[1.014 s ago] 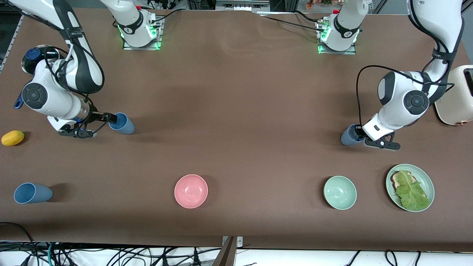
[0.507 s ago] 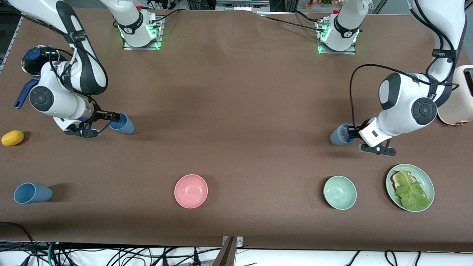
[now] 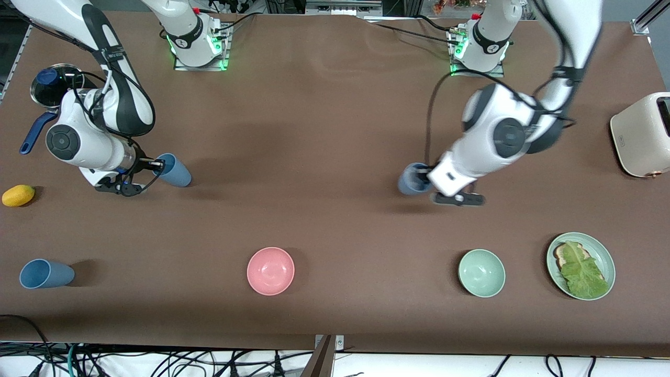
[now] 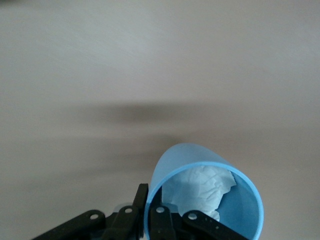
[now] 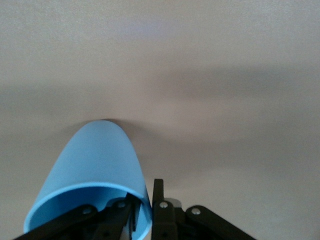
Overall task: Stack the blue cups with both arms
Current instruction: 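Place the tissue cup mid-table with the left gripper while the right gripper approaches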
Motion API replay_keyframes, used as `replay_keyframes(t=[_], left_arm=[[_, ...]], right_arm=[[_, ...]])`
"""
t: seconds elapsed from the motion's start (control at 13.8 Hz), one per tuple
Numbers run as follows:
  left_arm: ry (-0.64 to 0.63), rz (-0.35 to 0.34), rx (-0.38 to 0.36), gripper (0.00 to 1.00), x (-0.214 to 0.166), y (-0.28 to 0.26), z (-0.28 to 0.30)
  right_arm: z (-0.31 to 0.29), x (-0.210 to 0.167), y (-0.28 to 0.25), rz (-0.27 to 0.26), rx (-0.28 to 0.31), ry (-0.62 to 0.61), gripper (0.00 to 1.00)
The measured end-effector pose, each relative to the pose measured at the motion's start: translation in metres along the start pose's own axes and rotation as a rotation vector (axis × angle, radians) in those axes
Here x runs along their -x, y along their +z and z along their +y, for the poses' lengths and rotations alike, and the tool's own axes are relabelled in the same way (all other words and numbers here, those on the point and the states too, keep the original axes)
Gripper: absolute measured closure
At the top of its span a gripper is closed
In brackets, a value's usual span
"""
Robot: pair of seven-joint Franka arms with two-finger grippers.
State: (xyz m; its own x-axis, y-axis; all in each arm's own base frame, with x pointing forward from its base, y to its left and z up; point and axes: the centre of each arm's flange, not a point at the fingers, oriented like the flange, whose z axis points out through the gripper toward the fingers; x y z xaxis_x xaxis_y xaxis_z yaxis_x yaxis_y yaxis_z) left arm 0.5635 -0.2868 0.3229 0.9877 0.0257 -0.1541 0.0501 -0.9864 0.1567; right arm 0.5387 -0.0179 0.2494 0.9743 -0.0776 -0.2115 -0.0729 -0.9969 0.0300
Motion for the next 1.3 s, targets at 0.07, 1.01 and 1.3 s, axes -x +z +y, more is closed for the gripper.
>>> replay_keyframes(t=[0.07, 1.01, 1.3], left_arm=[[-0.024, -0.005, 0.005, 0.95, 0.007, 0.015, 0.026], [-0.076, -0.017, 0.029, 0.38, 0.005, 0.068, 0.087], [-0.057, -0.036, -0.018, 0.0, 0.004, -0.001, 0.069]], right_arm=[[-0.003, -0.001, -0.004, 0.006, 0.0, 0.004, 0.93], [-0.181, -0.003, -0.108, 0.019, -0.027, 0.304, 0.94], [-0.261, 0.014, -0.135, -0.016, -0.095, 0.464, 0.94]])
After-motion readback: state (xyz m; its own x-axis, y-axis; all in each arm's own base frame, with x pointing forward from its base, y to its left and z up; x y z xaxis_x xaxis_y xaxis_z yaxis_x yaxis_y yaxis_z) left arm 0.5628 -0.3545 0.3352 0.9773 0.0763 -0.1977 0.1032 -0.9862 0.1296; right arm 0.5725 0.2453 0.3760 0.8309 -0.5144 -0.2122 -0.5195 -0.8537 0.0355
